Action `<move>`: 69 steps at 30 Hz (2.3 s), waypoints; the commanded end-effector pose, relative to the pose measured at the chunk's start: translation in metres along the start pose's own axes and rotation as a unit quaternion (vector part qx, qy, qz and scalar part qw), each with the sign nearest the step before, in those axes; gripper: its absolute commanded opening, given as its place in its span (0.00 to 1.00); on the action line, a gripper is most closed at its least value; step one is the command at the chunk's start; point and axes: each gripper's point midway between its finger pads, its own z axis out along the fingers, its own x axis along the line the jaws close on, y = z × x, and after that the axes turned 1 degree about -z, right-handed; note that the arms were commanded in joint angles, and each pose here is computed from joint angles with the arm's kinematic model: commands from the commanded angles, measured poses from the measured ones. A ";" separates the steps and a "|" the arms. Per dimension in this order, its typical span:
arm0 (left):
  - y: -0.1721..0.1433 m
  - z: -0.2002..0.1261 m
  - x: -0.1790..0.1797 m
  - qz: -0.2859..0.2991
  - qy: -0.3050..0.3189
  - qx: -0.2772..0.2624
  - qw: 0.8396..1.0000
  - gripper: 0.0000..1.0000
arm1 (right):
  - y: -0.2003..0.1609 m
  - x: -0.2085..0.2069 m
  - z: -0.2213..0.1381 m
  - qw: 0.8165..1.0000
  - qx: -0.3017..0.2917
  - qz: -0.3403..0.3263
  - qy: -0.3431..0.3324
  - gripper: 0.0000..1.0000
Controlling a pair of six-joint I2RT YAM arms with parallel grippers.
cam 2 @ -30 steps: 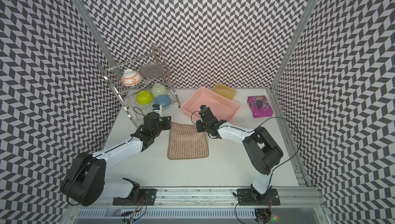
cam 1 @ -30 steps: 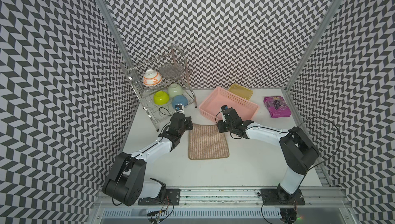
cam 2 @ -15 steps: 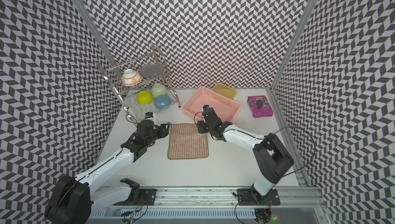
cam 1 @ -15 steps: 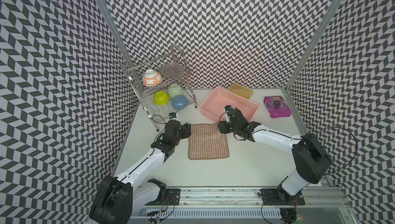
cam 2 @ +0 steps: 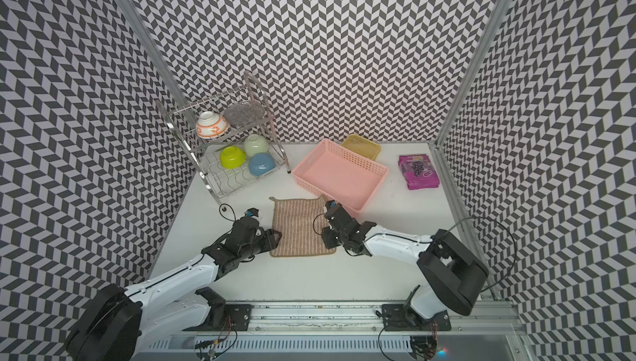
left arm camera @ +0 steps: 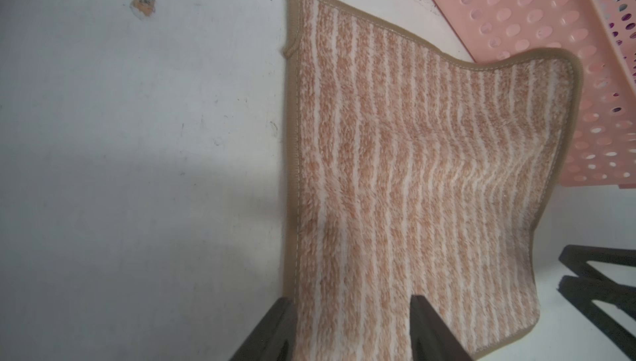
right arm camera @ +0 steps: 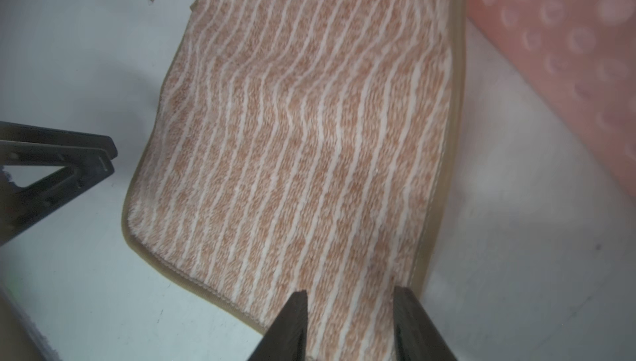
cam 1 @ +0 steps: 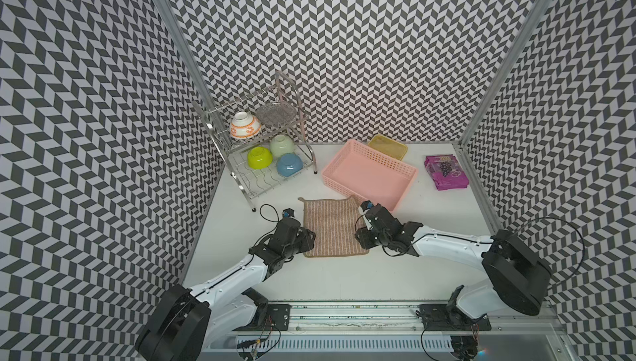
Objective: Fold the square dishcloth
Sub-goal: Flatten out the cleaning item at the center of the board, then fold the cleaning item at the center of the board.
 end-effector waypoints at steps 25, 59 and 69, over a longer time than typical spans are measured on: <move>0.038 -0.027 -0.022 -0.013 -0.027 -0.081 0.996 0.54 | -0.064 -0.022 -0.042 0.998 0.045 0.048 -0.025 0.31; 0.113 0.068 -0.019 0.074 0.073 -0.041 0.994 0.62 | 0.119 -0.097 0.024 0.989 -0.067 0.050 -0.119 0.48; 0.110 0.082 -0.011 0.074 0.069 -0.017 0.995 0.59 | 0.105 -0.086 0.031 0.995 -0.047 0.043 -0.074 0.47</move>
